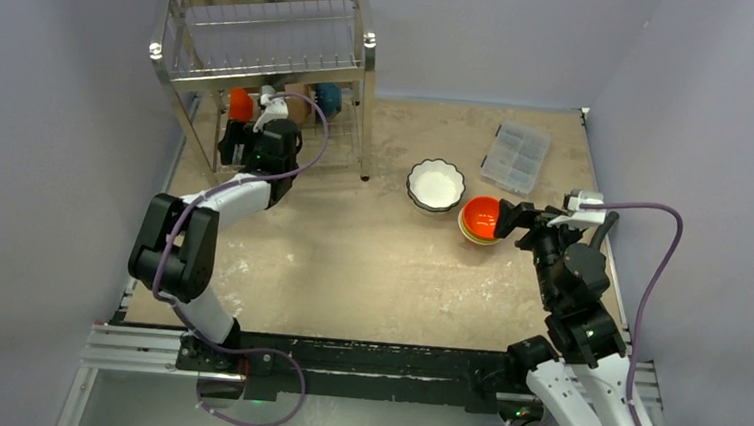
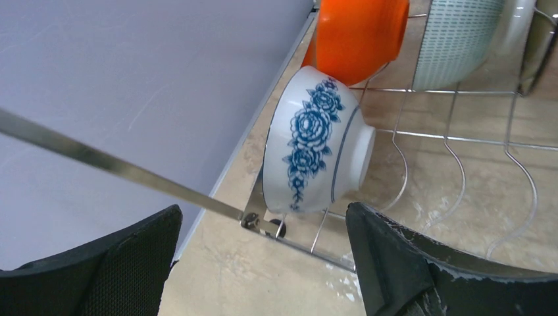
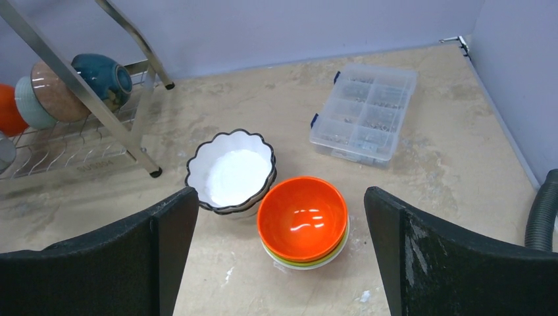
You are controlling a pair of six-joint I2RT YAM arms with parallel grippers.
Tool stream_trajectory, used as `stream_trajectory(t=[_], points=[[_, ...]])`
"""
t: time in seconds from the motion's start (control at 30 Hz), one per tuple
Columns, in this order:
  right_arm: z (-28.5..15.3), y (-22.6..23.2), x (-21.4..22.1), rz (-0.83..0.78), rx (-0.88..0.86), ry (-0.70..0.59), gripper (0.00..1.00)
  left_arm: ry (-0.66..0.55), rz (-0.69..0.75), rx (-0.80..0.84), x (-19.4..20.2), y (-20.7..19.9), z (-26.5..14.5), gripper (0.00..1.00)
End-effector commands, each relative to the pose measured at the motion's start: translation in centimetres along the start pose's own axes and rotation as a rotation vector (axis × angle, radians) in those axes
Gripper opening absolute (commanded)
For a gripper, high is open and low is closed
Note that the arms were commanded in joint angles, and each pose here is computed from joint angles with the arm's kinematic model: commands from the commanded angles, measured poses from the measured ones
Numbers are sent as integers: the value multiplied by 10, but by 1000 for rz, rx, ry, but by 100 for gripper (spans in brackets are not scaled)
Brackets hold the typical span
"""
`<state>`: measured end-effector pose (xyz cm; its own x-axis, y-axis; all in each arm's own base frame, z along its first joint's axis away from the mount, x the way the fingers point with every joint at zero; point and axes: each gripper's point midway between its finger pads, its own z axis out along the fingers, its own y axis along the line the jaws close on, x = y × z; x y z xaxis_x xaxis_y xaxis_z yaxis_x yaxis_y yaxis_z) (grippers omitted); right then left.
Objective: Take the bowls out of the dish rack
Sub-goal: Pick up the bowl from the dish rack.
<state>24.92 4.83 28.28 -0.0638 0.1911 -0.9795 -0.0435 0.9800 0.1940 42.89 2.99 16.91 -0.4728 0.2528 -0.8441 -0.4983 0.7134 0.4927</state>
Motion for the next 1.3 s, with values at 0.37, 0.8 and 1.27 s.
stream_trajectory(t=[0.37,0.8,1.27], points=[[6,3,-9,-29,-12,-55,98,-3,35,-104,-8,-13,43,94],[6,4,-7,-39,-20,-56,98,37,90,-225,2,-17,56,94],[7,4,-4,-47,-29,-59,99,28,127,-284,4,-27,51,89]])
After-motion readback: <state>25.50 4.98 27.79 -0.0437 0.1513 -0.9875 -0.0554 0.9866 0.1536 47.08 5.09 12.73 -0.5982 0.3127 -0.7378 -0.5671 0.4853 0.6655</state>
